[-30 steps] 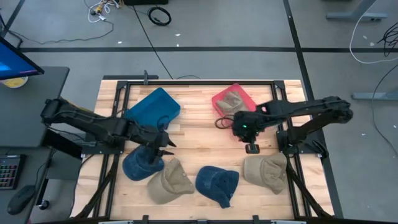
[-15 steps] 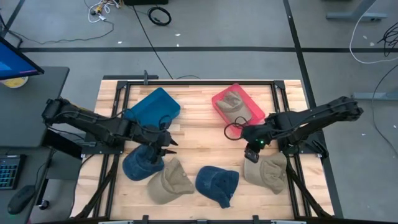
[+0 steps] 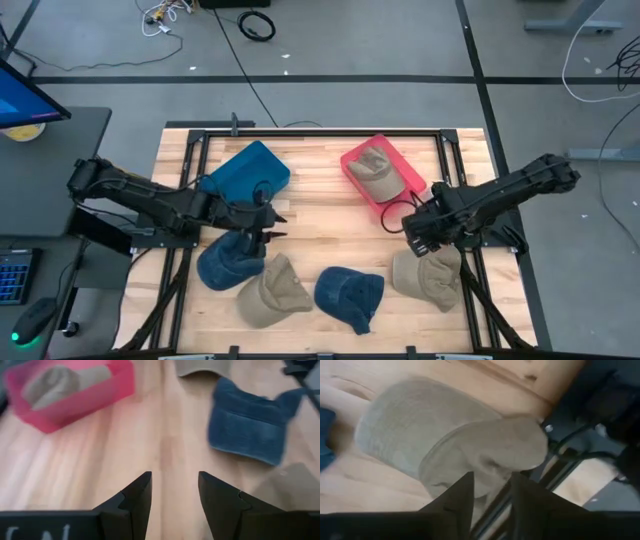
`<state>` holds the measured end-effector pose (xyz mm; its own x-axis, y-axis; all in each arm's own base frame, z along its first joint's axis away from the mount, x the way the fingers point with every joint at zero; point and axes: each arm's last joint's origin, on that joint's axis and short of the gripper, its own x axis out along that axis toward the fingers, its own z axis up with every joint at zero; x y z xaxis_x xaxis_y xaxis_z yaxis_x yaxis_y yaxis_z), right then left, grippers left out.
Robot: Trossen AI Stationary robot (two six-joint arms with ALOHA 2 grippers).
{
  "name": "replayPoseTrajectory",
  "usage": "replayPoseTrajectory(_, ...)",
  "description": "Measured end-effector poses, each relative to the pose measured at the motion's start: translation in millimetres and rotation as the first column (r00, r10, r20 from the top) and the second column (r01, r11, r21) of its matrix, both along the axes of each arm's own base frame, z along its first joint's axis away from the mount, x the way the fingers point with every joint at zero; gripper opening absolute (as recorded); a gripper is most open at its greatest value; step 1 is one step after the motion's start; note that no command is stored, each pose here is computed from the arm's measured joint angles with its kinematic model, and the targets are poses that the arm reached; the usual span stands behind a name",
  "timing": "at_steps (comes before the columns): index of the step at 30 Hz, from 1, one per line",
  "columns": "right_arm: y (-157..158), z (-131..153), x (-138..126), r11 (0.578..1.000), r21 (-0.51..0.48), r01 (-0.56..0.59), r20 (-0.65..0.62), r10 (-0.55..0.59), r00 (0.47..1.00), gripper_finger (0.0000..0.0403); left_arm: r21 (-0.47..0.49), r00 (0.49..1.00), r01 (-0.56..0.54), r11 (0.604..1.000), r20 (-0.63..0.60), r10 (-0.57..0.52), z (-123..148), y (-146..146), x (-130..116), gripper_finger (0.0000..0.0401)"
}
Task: Pick & Place hat
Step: Put the right brown cap into the red bin
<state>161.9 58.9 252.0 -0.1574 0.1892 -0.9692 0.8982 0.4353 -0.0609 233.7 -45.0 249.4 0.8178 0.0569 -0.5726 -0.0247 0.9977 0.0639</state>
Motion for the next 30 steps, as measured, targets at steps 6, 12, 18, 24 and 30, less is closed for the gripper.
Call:
replayPoseTrajectory(6,25.6,-10.3,-2.7,0.996,0.001,0.091,0.032,-0.091,0.995,0.017,0.065,1.0,0.004,0.998,0.0,-0.004,0.1,0.9,0.0,0.0165)
replayPoseTrajectory(12,44.3,-43.7,-14.6,0.976,0.0,0.216,0.005,-0.216,0.976,0.019,0.068,1.0,0.005,0.998,0.0,-0.005,0.1,1.0,0.0,0.0165)
replayPoseTrajectory(18,47.9,-78.0,-22.6,0.959,0.021,0.282,0.016,-0.283,0.959,0.0192,0.065,1.0,0.003,0.998,0.001,-0.003,0.2,1.0,0.0,0.0165)
replayPoseTrajectory(24,41.3,-106.5,-30.2,0.967,0.009,0.255,0.068,-0.255,0.965,0.0174,0.064,1.0,0.001,0.998,0.001,-0.001,0.2,1.0,0.1,0.0165)
replayPoseTrajectory(30,33.5,-119.8,-39.3,0.972,-0.048,0.228,0.071,-0.225,0.972,0.0073,0.062,1.0,0.0,0.998,0.001,0.0,0.1,1.0,0.0,0.0165)
